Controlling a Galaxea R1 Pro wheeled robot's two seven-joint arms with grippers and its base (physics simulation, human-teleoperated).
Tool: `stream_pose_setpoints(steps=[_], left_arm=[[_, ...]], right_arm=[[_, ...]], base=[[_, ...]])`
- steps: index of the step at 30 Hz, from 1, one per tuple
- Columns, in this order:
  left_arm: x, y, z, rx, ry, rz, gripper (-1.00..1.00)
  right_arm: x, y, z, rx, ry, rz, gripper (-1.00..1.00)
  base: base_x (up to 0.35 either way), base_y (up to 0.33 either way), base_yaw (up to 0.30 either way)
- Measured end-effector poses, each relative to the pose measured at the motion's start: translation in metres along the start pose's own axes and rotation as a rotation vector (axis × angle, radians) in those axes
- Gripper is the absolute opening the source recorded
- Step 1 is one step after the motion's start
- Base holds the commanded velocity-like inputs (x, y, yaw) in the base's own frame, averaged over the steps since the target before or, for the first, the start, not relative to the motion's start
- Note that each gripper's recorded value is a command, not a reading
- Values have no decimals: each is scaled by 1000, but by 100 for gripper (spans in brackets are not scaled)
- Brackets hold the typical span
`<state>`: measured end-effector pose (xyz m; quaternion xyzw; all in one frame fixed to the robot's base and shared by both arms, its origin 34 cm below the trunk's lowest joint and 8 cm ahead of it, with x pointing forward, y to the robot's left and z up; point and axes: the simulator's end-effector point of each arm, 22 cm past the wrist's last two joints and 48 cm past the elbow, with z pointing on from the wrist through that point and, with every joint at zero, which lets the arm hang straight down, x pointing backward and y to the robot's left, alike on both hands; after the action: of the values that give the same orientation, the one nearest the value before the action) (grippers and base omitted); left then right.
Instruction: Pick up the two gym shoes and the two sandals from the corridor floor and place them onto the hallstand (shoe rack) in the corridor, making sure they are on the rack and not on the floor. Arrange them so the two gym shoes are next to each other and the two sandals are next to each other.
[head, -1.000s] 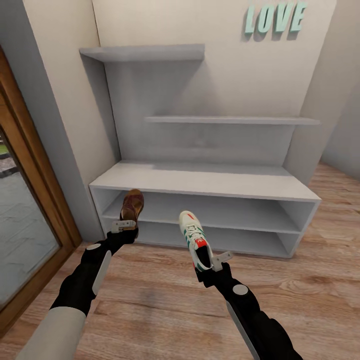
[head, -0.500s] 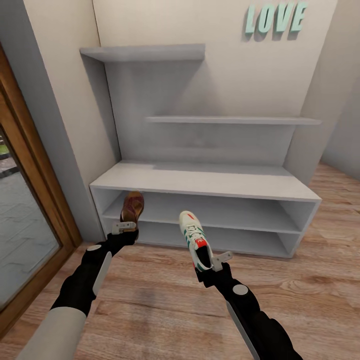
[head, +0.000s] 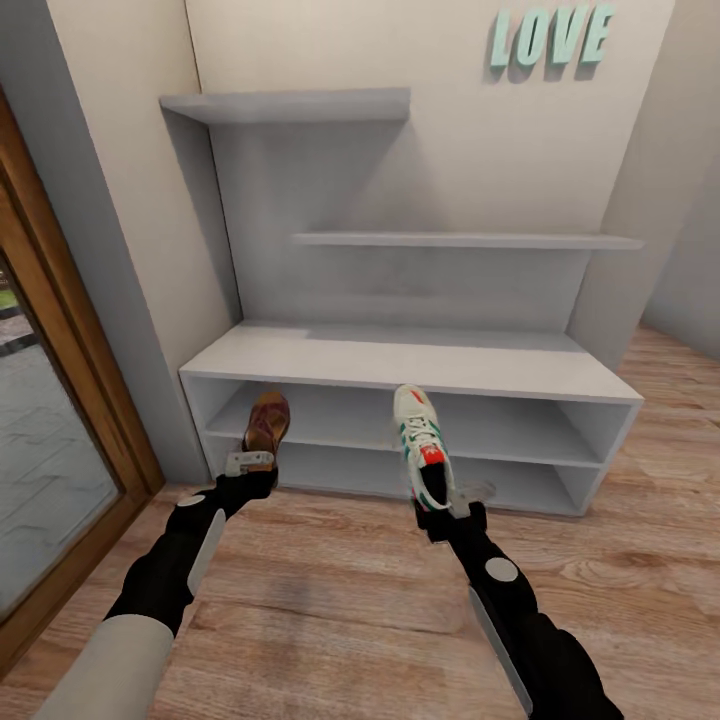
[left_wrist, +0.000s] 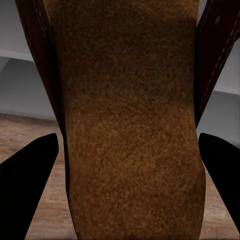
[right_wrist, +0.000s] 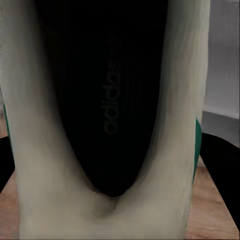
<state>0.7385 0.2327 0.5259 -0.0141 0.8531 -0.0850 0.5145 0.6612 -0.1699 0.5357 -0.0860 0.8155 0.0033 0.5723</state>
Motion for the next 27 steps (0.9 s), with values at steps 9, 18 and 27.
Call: stream_pose_setpoints(steps=[9,18,27], left_arm=[[1,2,0,-4,2,-4,-100],[1,2,0,-3,3,-4,-100],[2,2,0,-2,3,-2,-100]], right_arm=[[78,-265,-59,573,88,343,-100],[264,-425,-275,987,36,923,-100],[184,-610,-465,1180,-168,972,-100]], base=[[0,0,0],[0,0,0],[0,0,0]])
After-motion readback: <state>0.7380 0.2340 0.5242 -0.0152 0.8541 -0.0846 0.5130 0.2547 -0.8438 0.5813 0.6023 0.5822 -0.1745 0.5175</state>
